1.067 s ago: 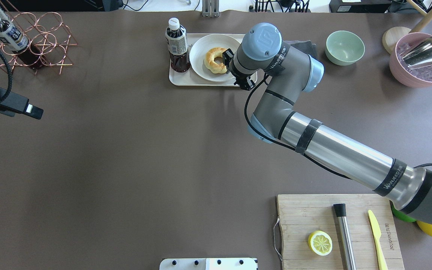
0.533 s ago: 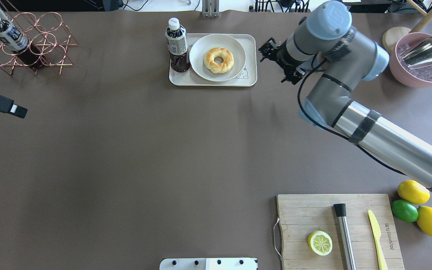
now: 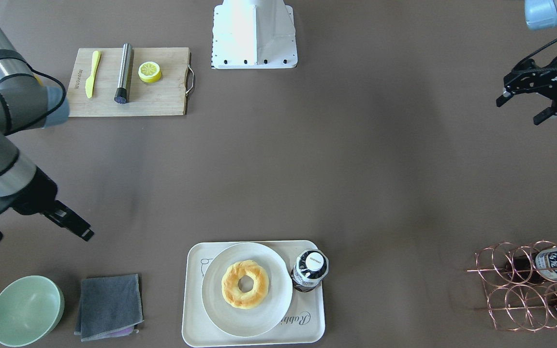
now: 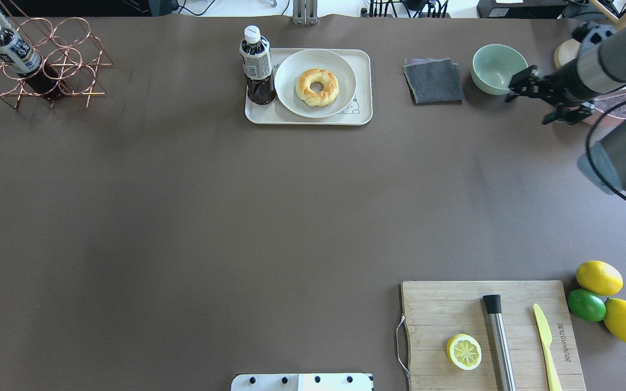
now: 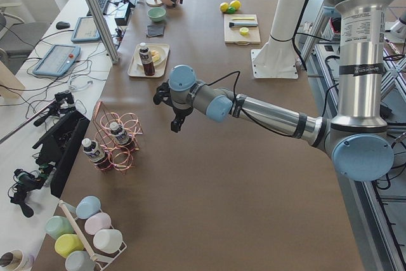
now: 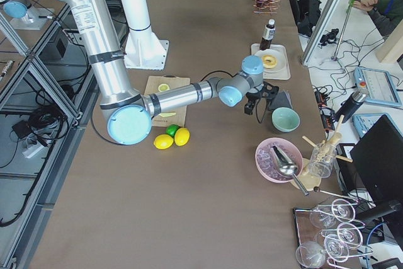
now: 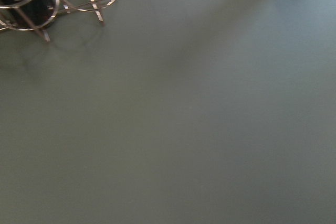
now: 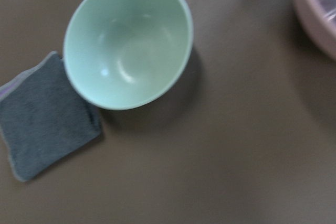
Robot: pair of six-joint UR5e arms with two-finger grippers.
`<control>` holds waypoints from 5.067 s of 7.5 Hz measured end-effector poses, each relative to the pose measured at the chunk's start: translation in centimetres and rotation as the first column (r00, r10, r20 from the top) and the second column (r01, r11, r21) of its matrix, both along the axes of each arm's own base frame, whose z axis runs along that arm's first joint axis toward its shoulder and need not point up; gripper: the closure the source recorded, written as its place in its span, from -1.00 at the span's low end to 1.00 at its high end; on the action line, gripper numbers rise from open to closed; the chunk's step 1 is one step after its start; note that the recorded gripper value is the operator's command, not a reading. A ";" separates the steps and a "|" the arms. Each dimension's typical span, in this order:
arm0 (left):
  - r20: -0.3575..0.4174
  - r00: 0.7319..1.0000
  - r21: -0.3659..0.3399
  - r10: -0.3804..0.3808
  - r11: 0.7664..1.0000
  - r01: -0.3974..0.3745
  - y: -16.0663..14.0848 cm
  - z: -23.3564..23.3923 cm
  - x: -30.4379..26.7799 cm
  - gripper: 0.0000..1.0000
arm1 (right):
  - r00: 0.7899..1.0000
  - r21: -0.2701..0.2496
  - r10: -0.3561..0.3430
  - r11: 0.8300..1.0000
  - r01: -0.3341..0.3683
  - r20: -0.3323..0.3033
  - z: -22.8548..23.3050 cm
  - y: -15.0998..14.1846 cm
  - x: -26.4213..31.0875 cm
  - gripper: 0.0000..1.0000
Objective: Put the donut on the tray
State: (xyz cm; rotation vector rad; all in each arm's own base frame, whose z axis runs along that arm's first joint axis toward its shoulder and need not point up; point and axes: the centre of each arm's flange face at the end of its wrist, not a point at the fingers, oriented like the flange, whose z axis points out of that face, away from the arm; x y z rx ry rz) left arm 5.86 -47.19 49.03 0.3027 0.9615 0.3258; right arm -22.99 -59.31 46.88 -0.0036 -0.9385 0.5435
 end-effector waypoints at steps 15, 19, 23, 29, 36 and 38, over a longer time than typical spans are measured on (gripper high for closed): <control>0.202 0.974 -0.183 -0.104 0.973 0.142 0.1 19.0 -14.8 -0.98 | 0.822 0.036 -0.438 0.875 0.482 -0.364 19.0 8.0 32.0 -1.00; 0.267 0.960 -0.251 -0.088 0.955 0.157 1.0 16.6 -15.2 -0.98 | 0.826 0.024 -0.437 0.880 0.475 -0.355 19.6 8.6 31.9 -1.00; 0.263 0.961 -0.253 -0.088 0.955 0.157 1.2 16.5 -15.2 -0.98 | 0.827 0.021 -0.437 0.880 0.475 -0.354 19.8 8.9 31.9 -1.00; 0.262 0.961 -0.252 -0.088 0.955 0.156 1.2 16.5 -15.2 -0.98 | 0.827 0.023 -0.437 0.880 0.475 -0.355 19.7 8.9 31.9 -1.00; 0.217 0.972 -0.266 -0.090 0.953 0.147 1.3 16.5 -14.9 -0.98 | 0.827 0.020 -0.438 0.880 0.475 -0.353 19.9 8.9 31.9 -1.00; 0.215 0.972 -0.267 -0.090 0.952 0.147 1.3 16.5 -14.9 -0.98 | 0.827 0.020 -0.438 0.880 0.475 -0.353 19.9 8.9 31.9 -1.00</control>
